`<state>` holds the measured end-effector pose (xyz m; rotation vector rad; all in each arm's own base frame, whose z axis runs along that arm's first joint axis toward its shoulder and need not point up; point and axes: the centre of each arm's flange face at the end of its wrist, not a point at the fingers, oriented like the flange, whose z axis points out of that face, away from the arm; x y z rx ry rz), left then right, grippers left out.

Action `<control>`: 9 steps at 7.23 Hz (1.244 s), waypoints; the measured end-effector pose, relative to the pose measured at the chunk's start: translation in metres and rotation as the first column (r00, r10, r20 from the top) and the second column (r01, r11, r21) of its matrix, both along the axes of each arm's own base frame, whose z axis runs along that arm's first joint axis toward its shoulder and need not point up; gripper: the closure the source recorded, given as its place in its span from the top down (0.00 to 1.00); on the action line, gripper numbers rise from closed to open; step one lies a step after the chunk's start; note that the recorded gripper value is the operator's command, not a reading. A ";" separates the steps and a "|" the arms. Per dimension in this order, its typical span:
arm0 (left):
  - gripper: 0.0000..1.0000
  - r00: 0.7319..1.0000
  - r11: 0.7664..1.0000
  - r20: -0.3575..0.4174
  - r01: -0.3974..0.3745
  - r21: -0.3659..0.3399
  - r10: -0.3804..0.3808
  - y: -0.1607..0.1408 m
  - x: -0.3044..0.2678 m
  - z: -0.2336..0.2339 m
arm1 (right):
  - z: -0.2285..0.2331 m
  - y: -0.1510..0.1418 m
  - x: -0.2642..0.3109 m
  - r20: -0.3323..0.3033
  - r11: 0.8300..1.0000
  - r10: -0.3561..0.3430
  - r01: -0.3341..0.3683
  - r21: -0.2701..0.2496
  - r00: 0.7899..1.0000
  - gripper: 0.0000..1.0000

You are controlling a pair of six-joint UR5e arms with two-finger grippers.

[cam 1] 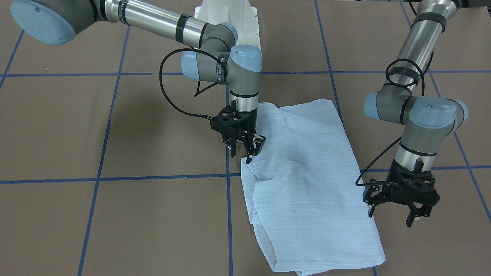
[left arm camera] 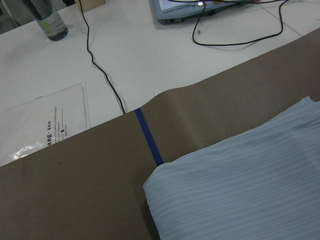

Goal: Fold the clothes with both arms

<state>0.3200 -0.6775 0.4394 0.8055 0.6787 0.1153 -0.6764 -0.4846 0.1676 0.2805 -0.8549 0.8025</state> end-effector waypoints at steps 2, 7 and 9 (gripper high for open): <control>1.00 1.000 1.000 -0.008 -0.003 0.011 0.003 0.004 -0.001 0.006 | 0.010 0.001 -0.010 0.016 1.000 0.007 -0.007 0.018 1.000 0.52; 1.00 1.000 1.000 -0.010 -0.004 0.012 0.004 0.006 0.000 0.007 | 0.017 0.015 -0.024 0.019 1.000 0.018 -0.018 0.017 1.000 0.00; 1.00 1.000 1.000 -0.009 -0.004 0.010 0.004 0.006 -0.001 0.009 | 0.010 0.016 -0.023 0.023 0.999 0.021 -0.022 0.033 1.000 0.00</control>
